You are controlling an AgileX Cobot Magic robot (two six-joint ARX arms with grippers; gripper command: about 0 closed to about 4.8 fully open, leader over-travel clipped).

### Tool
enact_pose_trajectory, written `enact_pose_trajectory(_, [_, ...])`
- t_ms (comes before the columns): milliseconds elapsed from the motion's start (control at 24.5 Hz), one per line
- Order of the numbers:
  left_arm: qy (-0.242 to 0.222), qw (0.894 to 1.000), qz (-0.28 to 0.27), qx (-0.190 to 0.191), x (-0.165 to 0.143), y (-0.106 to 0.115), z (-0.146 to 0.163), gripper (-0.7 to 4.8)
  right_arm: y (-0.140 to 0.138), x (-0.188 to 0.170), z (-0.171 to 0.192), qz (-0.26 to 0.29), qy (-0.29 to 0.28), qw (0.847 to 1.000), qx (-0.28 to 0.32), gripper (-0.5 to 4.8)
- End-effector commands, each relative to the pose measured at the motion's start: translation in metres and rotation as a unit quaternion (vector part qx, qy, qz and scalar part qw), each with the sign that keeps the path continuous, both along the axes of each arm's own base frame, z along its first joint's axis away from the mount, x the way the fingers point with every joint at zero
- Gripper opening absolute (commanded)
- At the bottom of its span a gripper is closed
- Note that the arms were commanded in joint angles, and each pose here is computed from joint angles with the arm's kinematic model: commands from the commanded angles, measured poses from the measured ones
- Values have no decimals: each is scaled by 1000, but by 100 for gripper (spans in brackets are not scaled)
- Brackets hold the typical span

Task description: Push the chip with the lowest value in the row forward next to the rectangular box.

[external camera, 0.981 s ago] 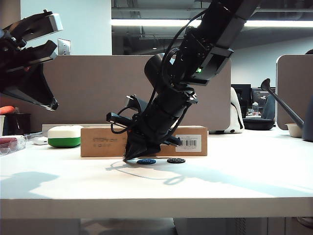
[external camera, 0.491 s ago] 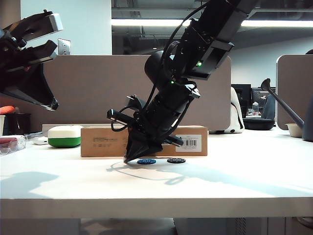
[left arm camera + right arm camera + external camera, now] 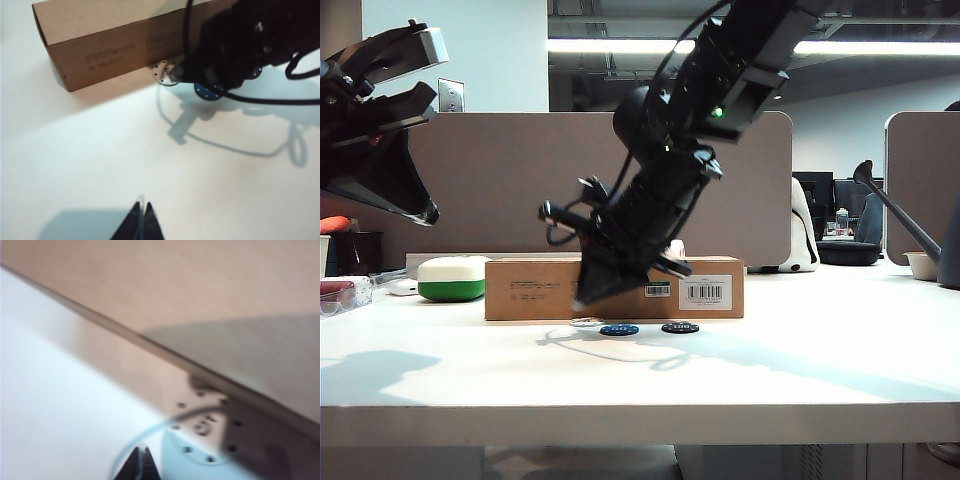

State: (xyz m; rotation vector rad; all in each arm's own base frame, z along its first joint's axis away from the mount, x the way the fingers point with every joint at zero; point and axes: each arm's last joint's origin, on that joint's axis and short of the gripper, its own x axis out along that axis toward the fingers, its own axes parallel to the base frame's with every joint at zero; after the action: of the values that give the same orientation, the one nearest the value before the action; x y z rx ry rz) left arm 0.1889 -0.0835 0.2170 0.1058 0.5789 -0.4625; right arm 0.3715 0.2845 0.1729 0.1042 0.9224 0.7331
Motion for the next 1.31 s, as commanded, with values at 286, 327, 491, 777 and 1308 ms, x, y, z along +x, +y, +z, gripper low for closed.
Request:
enact_pose_trajectory(286, [-8,1000,0,-3,1,0,2,-5,-11,-15,61,10,-22,1000,20,-9])
enact_pose_trajectory(327, [-9,1000,0,-3,0,0,2,-5,-16,-21,73,19,-26,999,12,-9])
enact_pose_trajectory(491, [-14,1000,0,-6,-1,1,5,-5,-33,-43,100,6,-18,999,-45,-9])
enact_pose_trajectory(777, [-25,1000,0,-10,-4,2,9,-5,-65,-87,141,-41,-53,989,-133,-9])
enact_pose_trajectory(1308, [-75,997,0,-32,-26,11,19,-5,-125,-164,178,-95,-128,986,-42,-9])
